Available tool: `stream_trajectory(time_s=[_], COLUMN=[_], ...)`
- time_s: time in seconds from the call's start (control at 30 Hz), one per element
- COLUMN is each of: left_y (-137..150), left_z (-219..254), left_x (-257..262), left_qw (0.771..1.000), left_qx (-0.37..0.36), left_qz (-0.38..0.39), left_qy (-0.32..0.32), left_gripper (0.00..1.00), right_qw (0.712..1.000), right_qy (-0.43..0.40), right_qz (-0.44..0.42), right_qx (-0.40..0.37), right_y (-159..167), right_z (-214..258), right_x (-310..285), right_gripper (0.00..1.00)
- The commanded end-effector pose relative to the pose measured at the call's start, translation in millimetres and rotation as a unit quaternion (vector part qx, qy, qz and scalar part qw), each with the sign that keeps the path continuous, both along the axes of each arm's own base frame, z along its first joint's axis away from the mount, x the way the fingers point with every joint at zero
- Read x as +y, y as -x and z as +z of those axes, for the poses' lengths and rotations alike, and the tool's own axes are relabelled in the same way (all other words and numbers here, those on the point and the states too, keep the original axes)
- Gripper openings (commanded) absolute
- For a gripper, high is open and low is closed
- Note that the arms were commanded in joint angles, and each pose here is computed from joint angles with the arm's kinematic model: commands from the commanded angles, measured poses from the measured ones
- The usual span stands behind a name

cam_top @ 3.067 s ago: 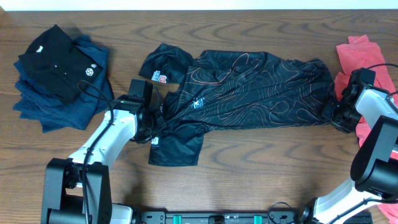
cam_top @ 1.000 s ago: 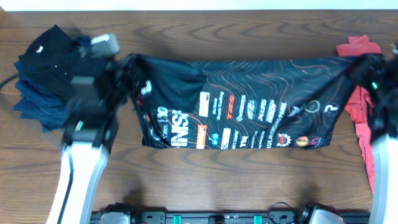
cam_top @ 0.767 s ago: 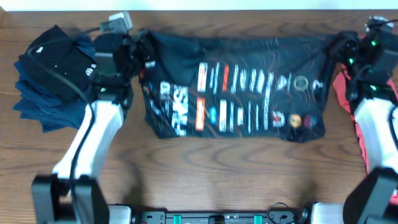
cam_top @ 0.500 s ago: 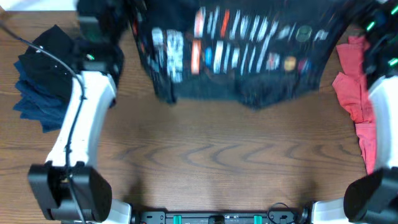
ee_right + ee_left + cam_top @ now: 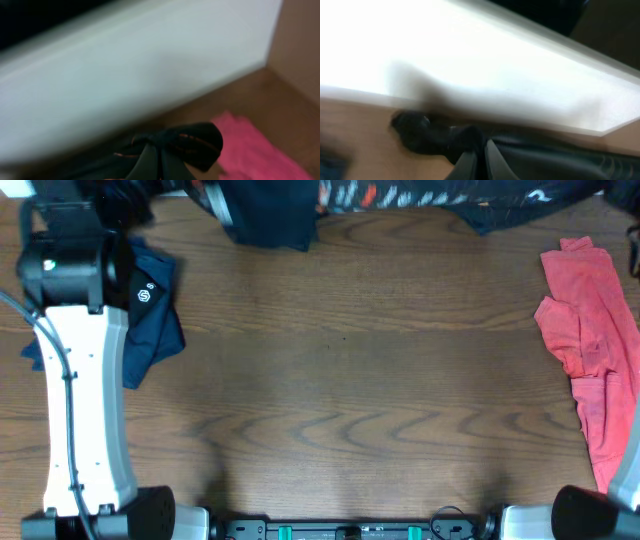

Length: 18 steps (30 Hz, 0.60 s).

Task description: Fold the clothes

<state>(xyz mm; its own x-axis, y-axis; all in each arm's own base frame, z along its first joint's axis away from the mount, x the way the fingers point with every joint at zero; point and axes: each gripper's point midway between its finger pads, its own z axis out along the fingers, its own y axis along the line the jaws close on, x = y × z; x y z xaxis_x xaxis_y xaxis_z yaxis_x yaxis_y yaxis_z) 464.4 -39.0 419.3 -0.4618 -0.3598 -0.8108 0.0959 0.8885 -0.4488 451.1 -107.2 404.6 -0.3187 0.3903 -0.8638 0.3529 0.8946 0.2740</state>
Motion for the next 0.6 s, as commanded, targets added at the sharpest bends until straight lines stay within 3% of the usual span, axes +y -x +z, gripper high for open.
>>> stream_trajectory(time_s=[0.0,0.17,0.37,0.57], left_y=[11.0,52.6,100.8,174.4], left_z=[-62.1,-146.3,-226.1,-289.3], left_x=[-3.3,-13.4,-23.0,-32.7], left_qw=[0.993,0.959,0.902,0.823], left_qx=[0.113,0.280,0.425,0.556], left_qz=[-0.016,-0.049,-0.076,-0.117], left_qy=[-0.002,-0.022,-0.016,-0.017], left_gripper=[0.06,0.06,0.06,0.06], right_qw=[0.995,0.972,0.926,0.878], right_qy=[0.029,0.008,-0.031,-0.060], right_qz=[-0.019,-0.025,-0.008,-0.008], right_qx=[0.092,0.232,0.376,0.476], right_y=[6.1,37.1,86.9,136.0], right_z=[-50.0,-125.8,-208.3,-273.5], right_x=[-14.4,-12.4,3.0,13.3], right_gripper=[0.01,0.01,0.01,0.01])
